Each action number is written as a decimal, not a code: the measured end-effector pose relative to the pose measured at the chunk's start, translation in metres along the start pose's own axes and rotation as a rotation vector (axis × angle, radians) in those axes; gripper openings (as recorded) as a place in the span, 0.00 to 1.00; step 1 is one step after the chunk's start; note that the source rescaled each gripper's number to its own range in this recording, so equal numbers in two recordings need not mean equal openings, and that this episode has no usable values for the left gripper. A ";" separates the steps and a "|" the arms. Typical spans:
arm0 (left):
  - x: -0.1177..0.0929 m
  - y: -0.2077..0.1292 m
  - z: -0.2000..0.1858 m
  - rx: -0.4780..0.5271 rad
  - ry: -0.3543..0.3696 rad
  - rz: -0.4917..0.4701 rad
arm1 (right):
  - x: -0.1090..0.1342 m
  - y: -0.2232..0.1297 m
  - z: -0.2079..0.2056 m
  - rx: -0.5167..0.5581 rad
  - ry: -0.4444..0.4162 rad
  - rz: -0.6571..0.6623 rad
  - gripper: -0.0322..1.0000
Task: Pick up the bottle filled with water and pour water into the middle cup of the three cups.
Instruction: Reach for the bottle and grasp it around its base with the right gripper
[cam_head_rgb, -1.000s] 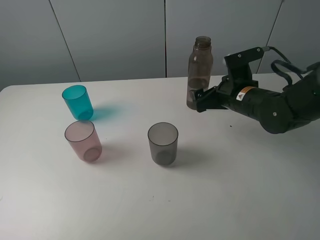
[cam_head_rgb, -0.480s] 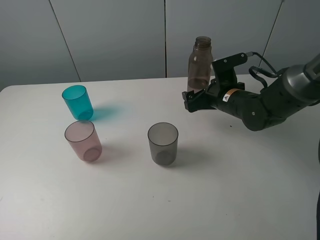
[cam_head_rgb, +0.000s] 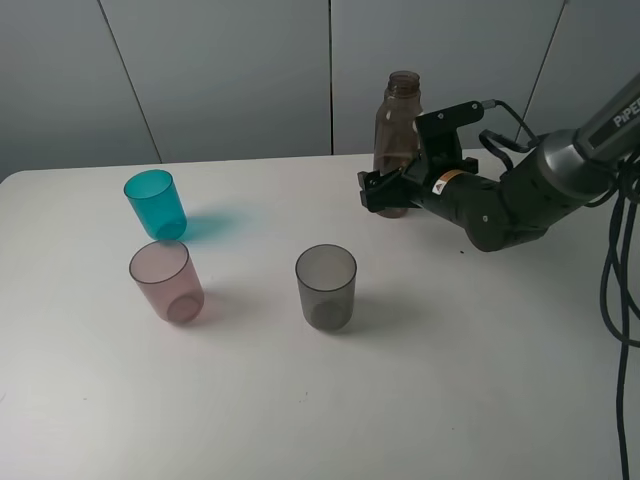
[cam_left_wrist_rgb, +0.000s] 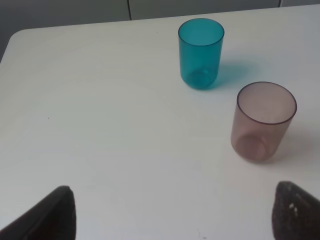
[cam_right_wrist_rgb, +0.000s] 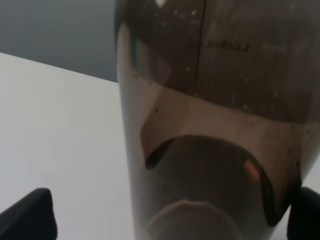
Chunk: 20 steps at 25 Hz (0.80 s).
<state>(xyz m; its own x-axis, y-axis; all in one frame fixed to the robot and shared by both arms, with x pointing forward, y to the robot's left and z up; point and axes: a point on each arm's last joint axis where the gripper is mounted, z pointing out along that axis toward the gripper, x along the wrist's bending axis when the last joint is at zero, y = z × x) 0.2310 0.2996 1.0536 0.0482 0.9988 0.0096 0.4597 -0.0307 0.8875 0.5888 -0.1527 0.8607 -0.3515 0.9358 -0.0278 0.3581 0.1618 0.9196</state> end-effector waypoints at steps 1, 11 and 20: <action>0.000 0.000 0.000 0.000 0.000 0.000 | -0.001 -0.001 0.000 0.002 -0.008 0.008 1.00; 0.000 0.000 0.000 0.000 0.000 0.000 | -0.003 0.002 0.000 -0.020 -0.035 0.017 1.00; 0.000 0.000 0.000 0.000 0.000 0.000 | -0.006 -0.005 0.011 -0.067 -0.059 0.031 1.00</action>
<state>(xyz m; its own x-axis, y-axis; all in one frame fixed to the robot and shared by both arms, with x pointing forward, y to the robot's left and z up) 0.2310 0.2996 1.0536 0.0482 0.9988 0.0096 0.4597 -0.0307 0.8875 0.5989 -0.1561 0.8517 -0.2890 0.9571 -0.0201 0.3087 0.1130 0.9444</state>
